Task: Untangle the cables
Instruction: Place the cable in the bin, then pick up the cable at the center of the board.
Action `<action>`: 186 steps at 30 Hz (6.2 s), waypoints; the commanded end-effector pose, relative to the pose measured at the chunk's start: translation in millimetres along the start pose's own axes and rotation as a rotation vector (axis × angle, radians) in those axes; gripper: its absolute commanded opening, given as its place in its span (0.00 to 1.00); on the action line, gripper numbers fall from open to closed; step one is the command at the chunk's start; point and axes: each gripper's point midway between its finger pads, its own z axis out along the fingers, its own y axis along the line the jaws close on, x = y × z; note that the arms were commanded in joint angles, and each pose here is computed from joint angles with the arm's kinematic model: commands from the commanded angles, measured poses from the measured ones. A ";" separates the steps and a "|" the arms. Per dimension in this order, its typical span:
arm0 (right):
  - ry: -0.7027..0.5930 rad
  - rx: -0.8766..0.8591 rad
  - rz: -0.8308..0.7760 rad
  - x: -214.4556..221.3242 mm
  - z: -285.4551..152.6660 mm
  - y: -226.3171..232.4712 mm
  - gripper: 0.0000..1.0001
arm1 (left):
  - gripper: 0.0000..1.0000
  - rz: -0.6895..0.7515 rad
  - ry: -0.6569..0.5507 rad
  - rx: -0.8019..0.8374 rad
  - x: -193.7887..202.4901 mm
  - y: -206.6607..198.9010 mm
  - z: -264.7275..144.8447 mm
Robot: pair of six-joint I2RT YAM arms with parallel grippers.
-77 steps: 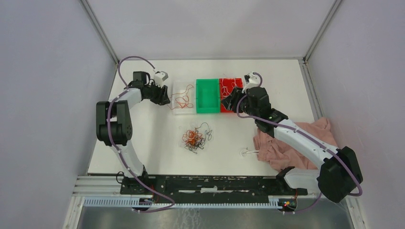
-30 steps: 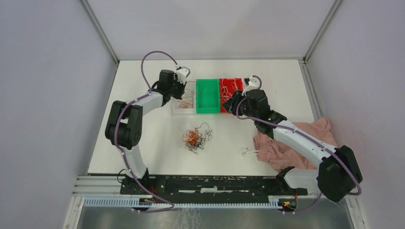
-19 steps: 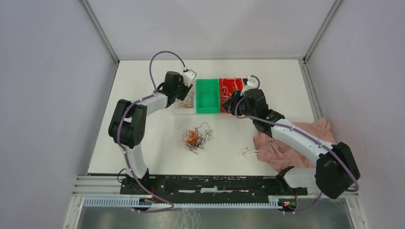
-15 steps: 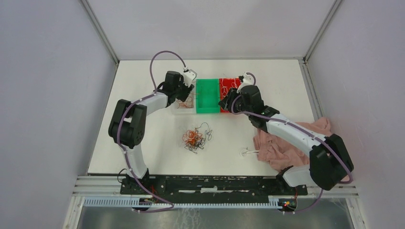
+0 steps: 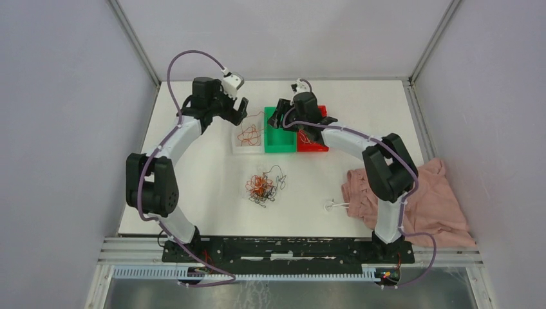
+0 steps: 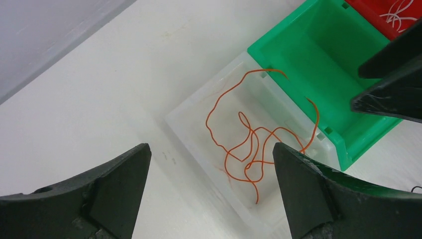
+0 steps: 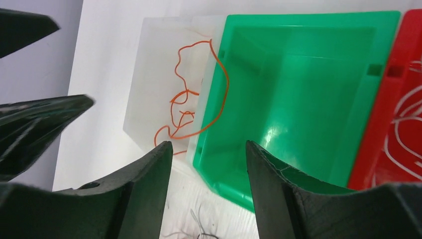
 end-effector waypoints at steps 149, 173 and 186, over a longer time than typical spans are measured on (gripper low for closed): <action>0.198 -0.004 -0.243 152.7 -113.9 44.7 0.35 | 0.67 0.194 0.316 0.547 140.2 -128.2 -47.7; 0.113 -0.048 -0.199 127.4 -140.9 57.5 0.28 | 0.03 0.203 0.265 0.645 121.8 -145.7 -52.8; -0.039 -0.217 -0.256 77.3 -151.4 112.2 0.65 | 0.03 0.208 0.161 0.511 13.8 -134.9 -150.5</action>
